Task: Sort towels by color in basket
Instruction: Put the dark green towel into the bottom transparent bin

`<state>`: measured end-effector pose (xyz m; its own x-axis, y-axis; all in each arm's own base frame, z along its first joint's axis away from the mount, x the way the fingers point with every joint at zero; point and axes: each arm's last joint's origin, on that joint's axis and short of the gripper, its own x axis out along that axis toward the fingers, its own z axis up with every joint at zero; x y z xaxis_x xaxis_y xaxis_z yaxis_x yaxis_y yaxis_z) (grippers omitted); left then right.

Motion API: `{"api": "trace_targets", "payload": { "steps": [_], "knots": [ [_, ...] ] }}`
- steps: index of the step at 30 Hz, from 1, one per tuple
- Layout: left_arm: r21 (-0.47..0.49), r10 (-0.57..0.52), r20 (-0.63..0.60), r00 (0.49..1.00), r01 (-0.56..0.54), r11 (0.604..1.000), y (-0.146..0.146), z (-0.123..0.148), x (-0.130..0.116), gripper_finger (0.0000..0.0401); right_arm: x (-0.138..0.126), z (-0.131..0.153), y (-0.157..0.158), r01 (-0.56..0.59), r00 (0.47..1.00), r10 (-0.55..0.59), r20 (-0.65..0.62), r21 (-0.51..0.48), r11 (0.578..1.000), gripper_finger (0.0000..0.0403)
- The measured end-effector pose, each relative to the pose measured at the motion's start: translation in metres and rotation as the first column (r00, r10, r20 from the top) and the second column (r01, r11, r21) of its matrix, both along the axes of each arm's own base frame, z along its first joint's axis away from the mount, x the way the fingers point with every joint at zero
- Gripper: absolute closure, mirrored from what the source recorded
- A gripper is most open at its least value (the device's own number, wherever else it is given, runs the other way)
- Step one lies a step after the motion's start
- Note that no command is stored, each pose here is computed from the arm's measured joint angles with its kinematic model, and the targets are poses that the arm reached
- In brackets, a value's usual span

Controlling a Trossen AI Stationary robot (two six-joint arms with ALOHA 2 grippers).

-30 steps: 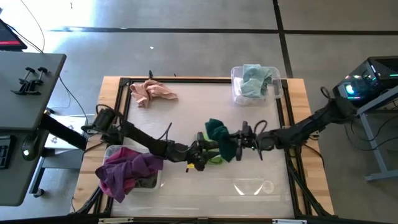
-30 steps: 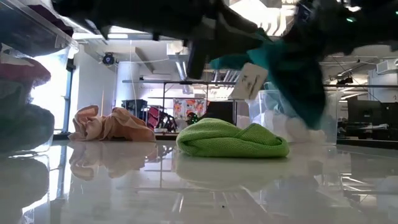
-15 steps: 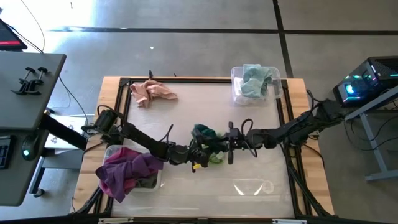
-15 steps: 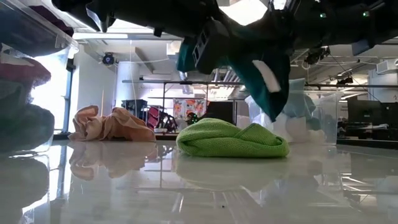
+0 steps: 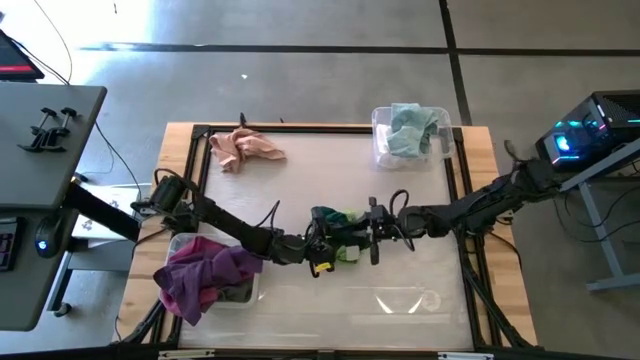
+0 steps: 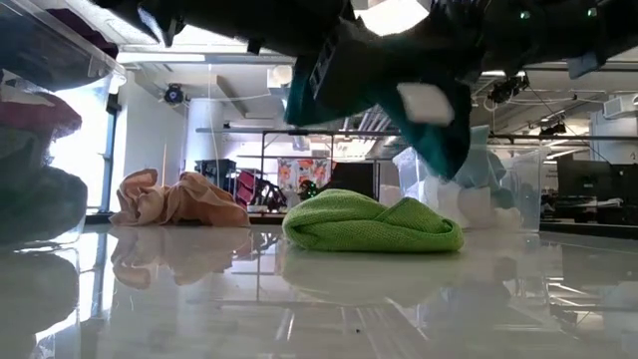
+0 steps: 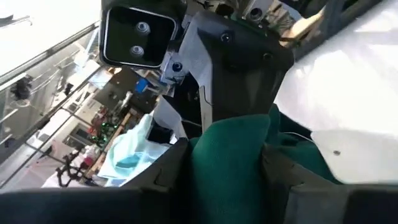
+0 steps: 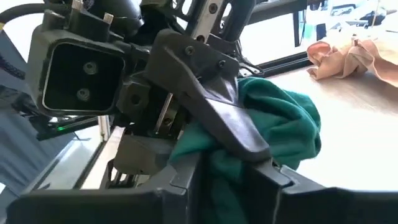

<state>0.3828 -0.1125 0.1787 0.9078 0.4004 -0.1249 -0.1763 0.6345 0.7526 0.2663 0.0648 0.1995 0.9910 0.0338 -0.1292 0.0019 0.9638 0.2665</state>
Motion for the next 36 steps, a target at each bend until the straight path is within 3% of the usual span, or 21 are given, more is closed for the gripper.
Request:
{"api": "trace_targets", "payload": {
  "steps": [7,14,20,24,27,30,32,34,35,36],
  "knots": [
    [0.047,0.056,-0.05,0.997,-0.054,0.997,-0.01,-0.001,-0.008,0.0316,-0.033,0.026,-0.005,-0.023,0.994,0.022,-0.106,-0.007,1.0,0.0322],
    [0.024,0.11,-0.091,0.99,-0.108,0.994,-0.012,0.036,-0.031,0.0345,-0.057,0.042,0.008,-0.093,0.993,0.083,-0.082,-0.121,0.988,0.0327],
    [-0.169,-0.018,-0.011,1.0,0.016,0.985,-0.022,0.106,-0.082,0.0356,-0.053,0.032,0.018,-0.049,0.993,0.025,-0.112,-0.219,0.975,0.0327],
    [-0.201,-0.028,-0.102,0.994,0.007,0.979,-0.031,0.147,-0.117,0.0357,-0.044,0.019,0.021,-0.046,0.987,0.007,-0.159,-0.242,0.969,0.0327],
    [-0.262,-0.019,-0.248,0.969,-0.048,0.964,-0.038,0.175,-0.142,0.0357,-0.039,0.009,0.023,-0.053,0.982,0.004,-0.191,-0.254,0.966,0.0327],
    [-0.411,-0.016,-0.399,0.917,-0.163,0.897,-0.046,0.192,-0.163,0.0357,-0.034,0.004,0.025,-0.056,0.983,0.005,-0.184,-0.272,0.961,0.0327],
    [-0.516,0.001,-0.502,0.865,-0.3,0.803,-0.048,0.202,-0.178,0.0357,-0.031,0.002,0.026,-0.058,0.986,0.01,-0.169,-0.285,0.957,0.0327],
    [-0.544,0.064,-0.61,0.789,-0.477,0.69,-0.05,0.202,-0.192,0.0357,-0.029,0.001,0.027,-0.061,0.987,0.013,-0.162,-0.298,0.953,0.0327],
    [-0.562,0.093,-0.636,0.766,-0.543,0.624,-0.053,0.198,-0.195,0.0357,-0.028,0.001,0.028,-0.06,0.988,0.014,-0.153,-0.301,0.952,0.0327],
    [-0.58,0.091,-0.649,0.755,-0.569,0.583,-0.058,0.192,-0.197,0.0357,-0.028,0.001,0.028,-0.061,0.988,0.015,-0.152,-0.303,0.951,0.0327]
  ]
}}
